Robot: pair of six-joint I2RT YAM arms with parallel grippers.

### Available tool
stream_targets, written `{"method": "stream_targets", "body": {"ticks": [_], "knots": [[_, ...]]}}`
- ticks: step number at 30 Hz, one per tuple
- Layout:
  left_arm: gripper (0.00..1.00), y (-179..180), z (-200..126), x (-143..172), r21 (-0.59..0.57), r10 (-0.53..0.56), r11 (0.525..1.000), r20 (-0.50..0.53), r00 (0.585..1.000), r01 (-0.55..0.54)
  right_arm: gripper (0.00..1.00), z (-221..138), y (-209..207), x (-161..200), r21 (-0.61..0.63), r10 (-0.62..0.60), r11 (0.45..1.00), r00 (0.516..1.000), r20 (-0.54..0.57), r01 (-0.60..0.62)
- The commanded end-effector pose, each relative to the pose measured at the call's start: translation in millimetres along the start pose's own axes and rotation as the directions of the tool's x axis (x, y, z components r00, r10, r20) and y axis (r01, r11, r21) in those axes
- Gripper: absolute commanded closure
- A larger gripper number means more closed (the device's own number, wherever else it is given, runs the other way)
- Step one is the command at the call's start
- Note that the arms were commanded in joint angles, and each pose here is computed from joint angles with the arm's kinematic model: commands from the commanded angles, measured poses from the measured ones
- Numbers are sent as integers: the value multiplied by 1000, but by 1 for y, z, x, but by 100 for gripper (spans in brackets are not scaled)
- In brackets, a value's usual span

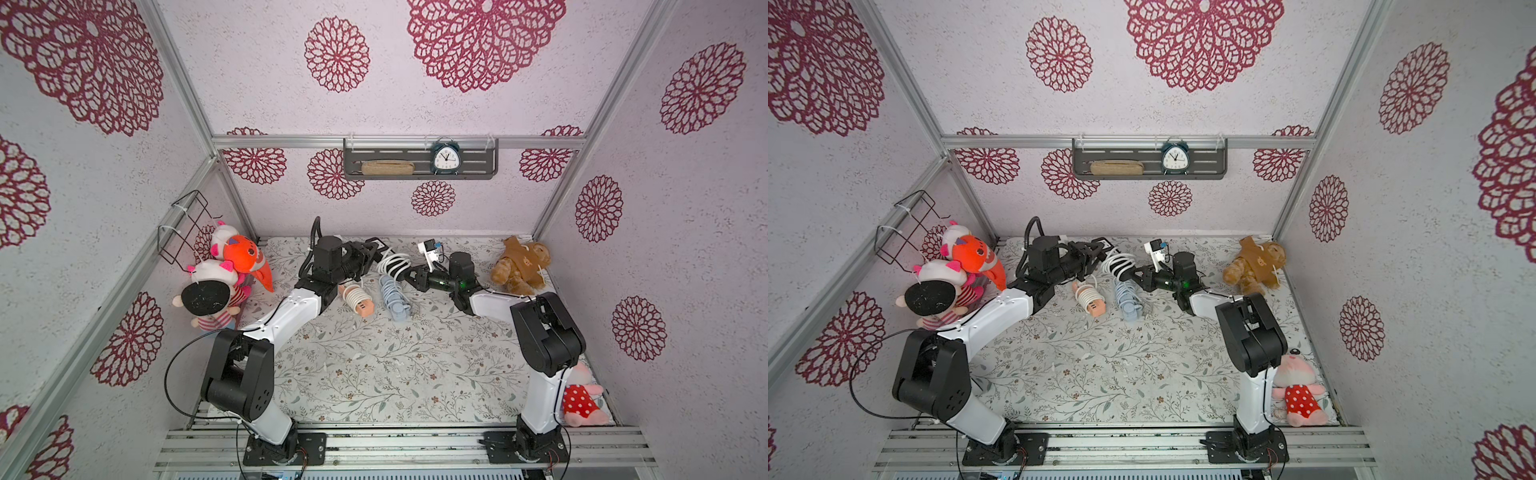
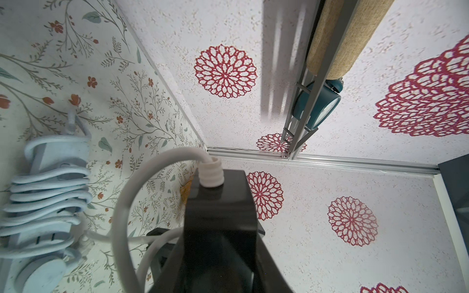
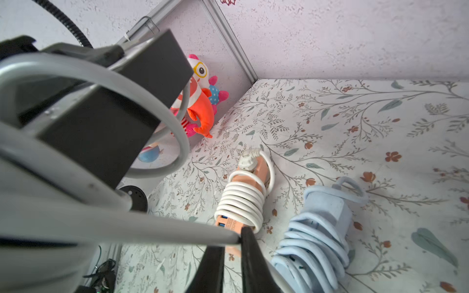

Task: Unwrap the cord wrapped around the power strip
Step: Unwrap the power cord from the power strip.

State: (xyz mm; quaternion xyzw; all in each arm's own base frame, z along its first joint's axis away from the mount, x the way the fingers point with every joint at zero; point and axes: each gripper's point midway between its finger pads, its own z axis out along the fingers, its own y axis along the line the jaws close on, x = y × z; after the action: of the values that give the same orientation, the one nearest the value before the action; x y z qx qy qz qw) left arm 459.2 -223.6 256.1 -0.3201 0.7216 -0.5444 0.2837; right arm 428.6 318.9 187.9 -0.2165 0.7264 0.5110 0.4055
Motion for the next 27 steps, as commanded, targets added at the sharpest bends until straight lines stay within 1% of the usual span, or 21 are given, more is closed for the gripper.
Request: {"method": "stream_targets", "body": {"ticks": [1, 4, 7, 9, 11, 14, 19, 21, 23, 25, 27], "knots": [[100, -10, -4, -8, 36, 19, 999, 52, 998, -20, 100, -9, -3, -20, 36, -55, 998, 998, 23, 55], [100, -2, -2, -13, 15, 21, 1000, 62, 998, -22, 100, -18, -11, -18, 110, -75, 991, 996, -48, 80], [100, 1, 2, -15, 14, 16, 1000, 73, 997, -17, 100, -29, -19, -22, 216, -115, 967, 989, -97, 134], [100, 2, 3, -18, 19, 15, 1000, 89, 996, -17, 100, -36, -24, -27, 289, -132, 944, 986, -98, 156], [100, 2, 3, -22, 27, 15, 999, 113, 993, -18, 100, -48, -30, -35, 382, -147, 908, 985, -88, 169], [100, 4, 4, -25, 22, 24, 999, 130, 991, -27, 100, -64, -33, -46, 471, -167, 864, 983, -70, 180], [100, 18, 9, -31, -23, -3, 1000, 157, 988, 6, 100, -64, -25, -61, 464, -160, 861, 977, -138, 207], [100, 23, 10, -33, -35, -1, 999, 167, 986, 7, 100, -66, -12, -71, 441, -184, 870, 975, -126, 221], [100, 27, 11, -38, -43, -4, 999, 194, 981, 12, 100, -68, 10, -76, 381, -216, 893, 970, -107, 241], [100, 28, 12, -46, -47, -3, 999, 228, 974, 14, 100, -72, 28, -72, 333, -238, 905, 963, -123, 266], [100, 25, 14, -55, -41, -3, 999, 264, 965, 14, 100, -76, 42, -56, 297, -252, 909, 954, -164, 291]]}}
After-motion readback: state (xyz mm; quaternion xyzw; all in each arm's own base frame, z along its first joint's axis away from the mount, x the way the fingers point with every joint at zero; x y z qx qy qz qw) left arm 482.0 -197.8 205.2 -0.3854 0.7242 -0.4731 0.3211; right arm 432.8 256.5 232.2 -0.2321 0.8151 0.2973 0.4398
